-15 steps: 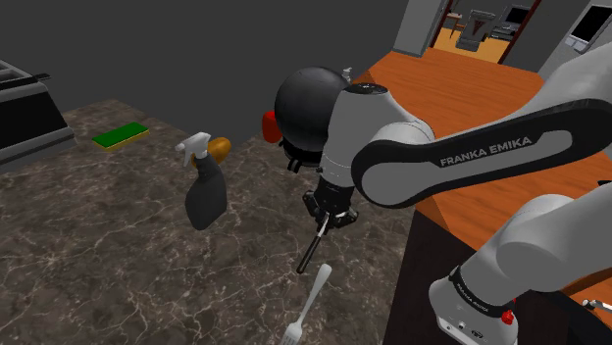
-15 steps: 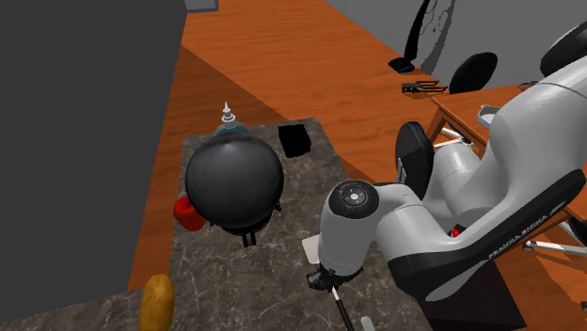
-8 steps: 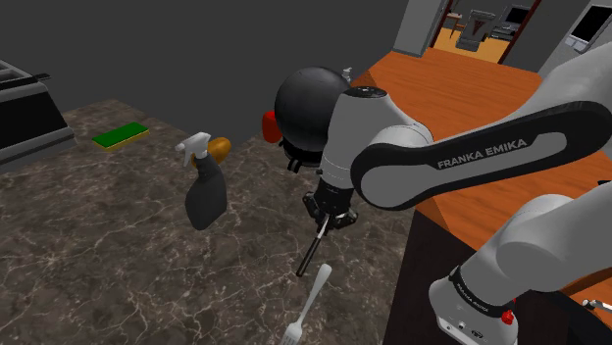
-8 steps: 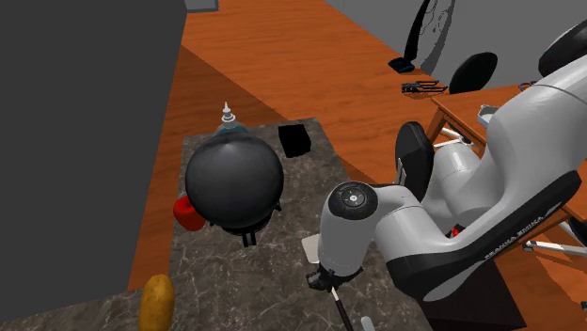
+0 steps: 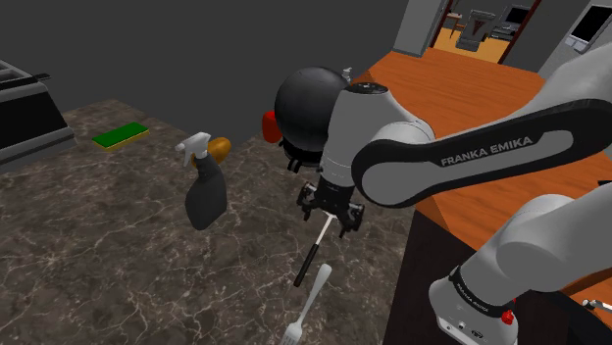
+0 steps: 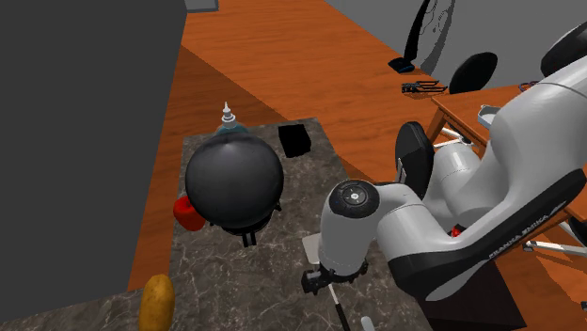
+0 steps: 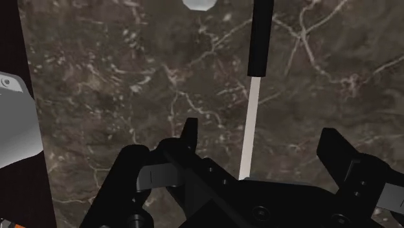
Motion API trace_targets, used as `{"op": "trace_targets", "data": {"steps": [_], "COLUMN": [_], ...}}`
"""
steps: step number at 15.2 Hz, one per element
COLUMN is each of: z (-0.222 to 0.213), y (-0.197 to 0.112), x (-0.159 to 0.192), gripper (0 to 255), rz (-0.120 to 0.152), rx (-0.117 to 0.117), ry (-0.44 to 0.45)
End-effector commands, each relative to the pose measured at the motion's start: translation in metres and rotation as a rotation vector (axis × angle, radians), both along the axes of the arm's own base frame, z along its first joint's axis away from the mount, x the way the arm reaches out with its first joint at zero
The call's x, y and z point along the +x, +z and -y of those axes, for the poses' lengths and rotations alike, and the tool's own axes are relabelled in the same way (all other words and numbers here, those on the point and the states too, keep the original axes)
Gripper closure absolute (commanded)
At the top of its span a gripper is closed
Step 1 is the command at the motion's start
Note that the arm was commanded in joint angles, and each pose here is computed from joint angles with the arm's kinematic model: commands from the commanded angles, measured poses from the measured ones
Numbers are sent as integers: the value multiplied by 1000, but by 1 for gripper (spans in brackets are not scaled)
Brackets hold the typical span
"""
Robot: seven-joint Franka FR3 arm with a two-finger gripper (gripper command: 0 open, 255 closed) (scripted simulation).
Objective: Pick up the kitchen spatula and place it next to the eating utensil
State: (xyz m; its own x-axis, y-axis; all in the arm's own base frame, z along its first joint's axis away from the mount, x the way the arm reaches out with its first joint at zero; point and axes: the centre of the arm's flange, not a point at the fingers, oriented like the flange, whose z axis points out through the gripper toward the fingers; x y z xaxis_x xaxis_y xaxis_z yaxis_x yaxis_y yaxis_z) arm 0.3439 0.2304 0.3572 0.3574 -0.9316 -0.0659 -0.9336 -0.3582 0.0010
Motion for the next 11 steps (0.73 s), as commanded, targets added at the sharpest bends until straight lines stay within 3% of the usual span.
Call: {"op": "trace_targets", "data": {"steps": [1,3,11], "z": [3,4,4], "y": [20,43,43], "x": [1,1,1], "gripper": [0,0,0], "rz": [-1,-1,-1], "rx": [0,0,0], "ry": [0,0,0]}}
